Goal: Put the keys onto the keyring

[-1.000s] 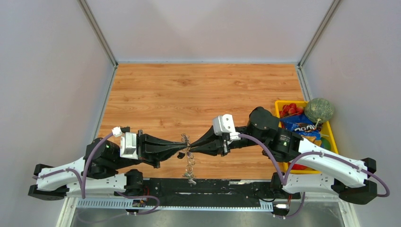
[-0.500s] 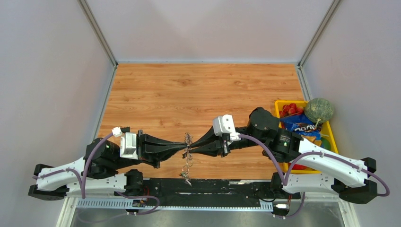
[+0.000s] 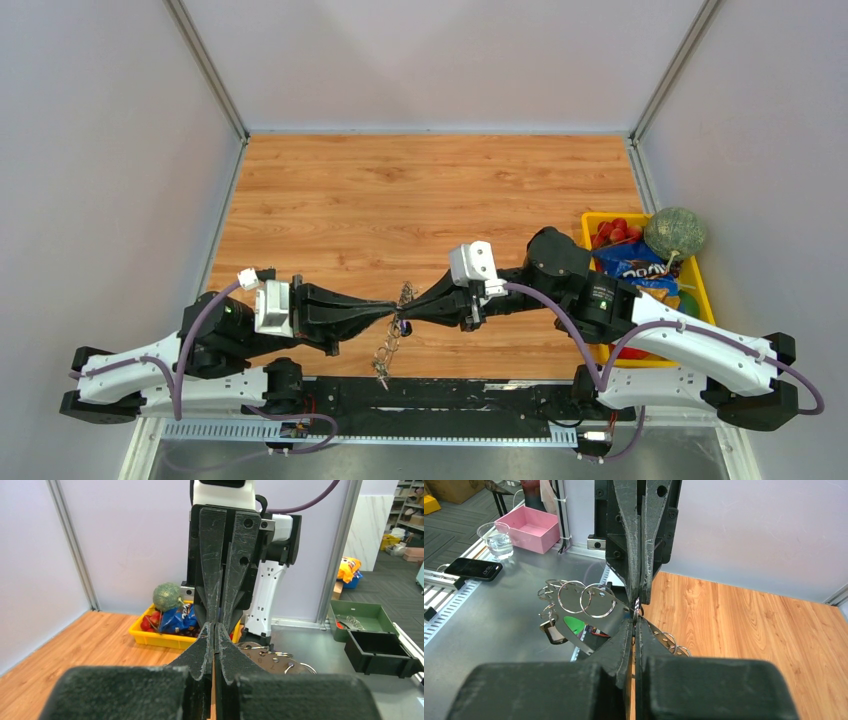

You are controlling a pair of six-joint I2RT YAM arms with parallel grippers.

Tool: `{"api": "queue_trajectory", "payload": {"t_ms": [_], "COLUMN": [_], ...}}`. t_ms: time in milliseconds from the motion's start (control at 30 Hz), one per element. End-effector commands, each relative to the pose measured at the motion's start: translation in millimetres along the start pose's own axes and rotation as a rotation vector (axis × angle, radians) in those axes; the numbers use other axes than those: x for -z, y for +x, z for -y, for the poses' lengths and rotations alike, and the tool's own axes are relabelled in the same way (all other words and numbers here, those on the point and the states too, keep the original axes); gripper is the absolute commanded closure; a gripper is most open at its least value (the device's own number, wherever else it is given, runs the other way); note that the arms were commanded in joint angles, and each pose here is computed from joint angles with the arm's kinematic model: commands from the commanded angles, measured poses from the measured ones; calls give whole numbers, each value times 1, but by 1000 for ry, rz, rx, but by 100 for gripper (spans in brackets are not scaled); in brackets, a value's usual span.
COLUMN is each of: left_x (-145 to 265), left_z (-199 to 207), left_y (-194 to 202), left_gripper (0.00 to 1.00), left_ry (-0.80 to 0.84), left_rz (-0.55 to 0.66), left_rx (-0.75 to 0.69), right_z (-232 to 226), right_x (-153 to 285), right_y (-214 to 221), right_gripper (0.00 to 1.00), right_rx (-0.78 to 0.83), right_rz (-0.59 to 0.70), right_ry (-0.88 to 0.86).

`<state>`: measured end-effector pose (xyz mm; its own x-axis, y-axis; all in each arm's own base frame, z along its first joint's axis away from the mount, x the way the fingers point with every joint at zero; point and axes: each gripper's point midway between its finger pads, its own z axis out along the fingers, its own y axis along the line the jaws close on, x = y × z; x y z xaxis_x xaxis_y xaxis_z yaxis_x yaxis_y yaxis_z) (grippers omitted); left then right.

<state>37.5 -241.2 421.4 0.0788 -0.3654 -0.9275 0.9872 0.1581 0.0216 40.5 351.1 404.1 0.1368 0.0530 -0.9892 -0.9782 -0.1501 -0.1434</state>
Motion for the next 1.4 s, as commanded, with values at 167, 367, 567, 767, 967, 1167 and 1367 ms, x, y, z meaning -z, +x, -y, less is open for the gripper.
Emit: {"api": "queue_trajectory", "payload": {"t_ms": [167,367,567,767,967,1167,1367], "left_x": [9,22,23,19,18,19,19], "left_z": [4,4,5,6,7,2,0], "left_y": [-9,4,10,31,46,58,64], "left_gripper": [86,67,55,50,48,47,47], "left_ry": [16,9,4,-7,-13,-45,-53], "left_rz": [-48,-198,-287,-384,-457,-505,-520], "left_rx": [35,54,76,106,122,117,104], "right_z": [2,-5,-7,-7,-2,-1,-3], "right_x": [4,9,12,10,7,7,5], "right_y": [-10,5,28,43,49,51,49], "right_gripper": [100,100,100,100,100,100,100], "right_rx": [-26,-75,-137,-176,-177,-170,-173], "right_rz": [-15,-110,-259,-353,-401,-428,-428], "right_ry": [30,6,-2,-12,-5,-8,-25]}}
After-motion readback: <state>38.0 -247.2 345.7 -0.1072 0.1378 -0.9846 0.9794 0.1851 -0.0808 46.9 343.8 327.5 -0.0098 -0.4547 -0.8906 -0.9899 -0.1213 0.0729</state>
